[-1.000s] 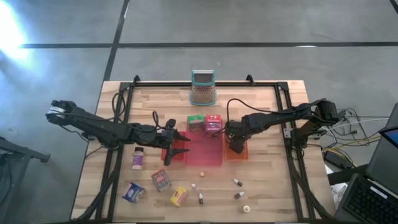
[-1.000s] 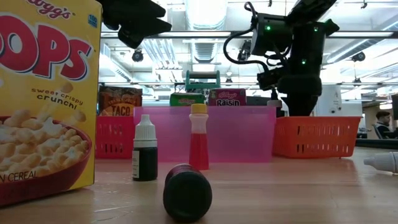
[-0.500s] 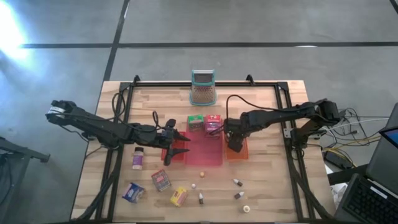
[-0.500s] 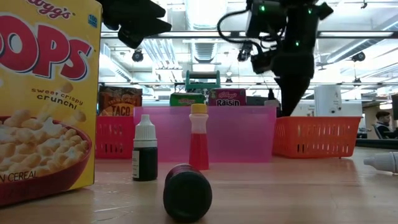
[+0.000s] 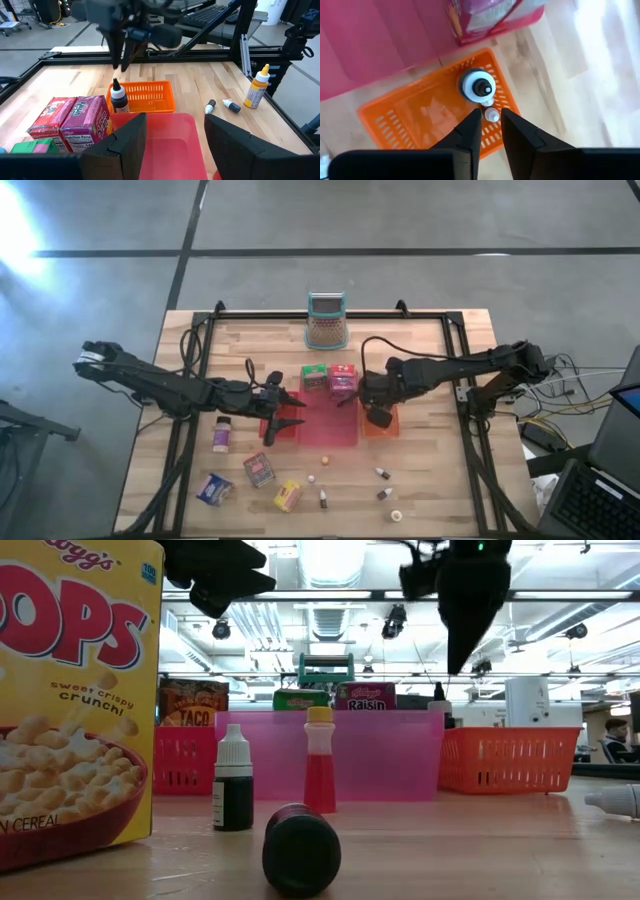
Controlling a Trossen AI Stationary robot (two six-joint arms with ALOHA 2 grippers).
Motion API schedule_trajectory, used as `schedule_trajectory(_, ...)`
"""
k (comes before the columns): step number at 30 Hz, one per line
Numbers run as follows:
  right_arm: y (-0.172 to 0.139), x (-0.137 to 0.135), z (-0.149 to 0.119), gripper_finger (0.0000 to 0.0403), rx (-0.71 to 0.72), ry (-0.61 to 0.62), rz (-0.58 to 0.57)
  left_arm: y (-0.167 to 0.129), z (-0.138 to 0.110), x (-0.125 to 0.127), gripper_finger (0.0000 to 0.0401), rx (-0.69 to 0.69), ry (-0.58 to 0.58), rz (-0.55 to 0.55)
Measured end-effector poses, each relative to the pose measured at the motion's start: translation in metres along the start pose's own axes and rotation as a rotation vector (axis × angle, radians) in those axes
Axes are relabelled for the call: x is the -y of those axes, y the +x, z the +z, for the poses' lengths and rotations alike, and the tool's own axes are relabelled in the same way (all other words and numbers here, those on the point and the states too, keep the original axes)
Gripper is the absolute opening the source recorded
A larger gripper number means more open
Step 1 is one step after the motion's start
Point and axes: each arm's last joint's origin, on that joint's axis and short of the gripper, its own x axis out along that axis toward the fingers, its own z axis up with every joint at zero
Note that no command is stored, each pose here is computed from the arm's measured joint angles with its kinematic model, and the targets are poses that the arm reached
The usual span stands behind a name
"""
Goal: Pick & Place Kitchen Items
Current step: Put the small brown food coloring bottle into the orange bin
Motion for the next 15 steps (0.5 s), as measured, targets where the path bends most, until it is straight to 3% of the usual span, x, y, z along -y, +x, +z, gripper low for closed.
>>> schedule_trajectory(15,-0.038,-0.042,-0.019,0.0042,0.079,-0.098,0.032,0.0,0.0,0.0,0.0204,0.0,0.0,0.0)
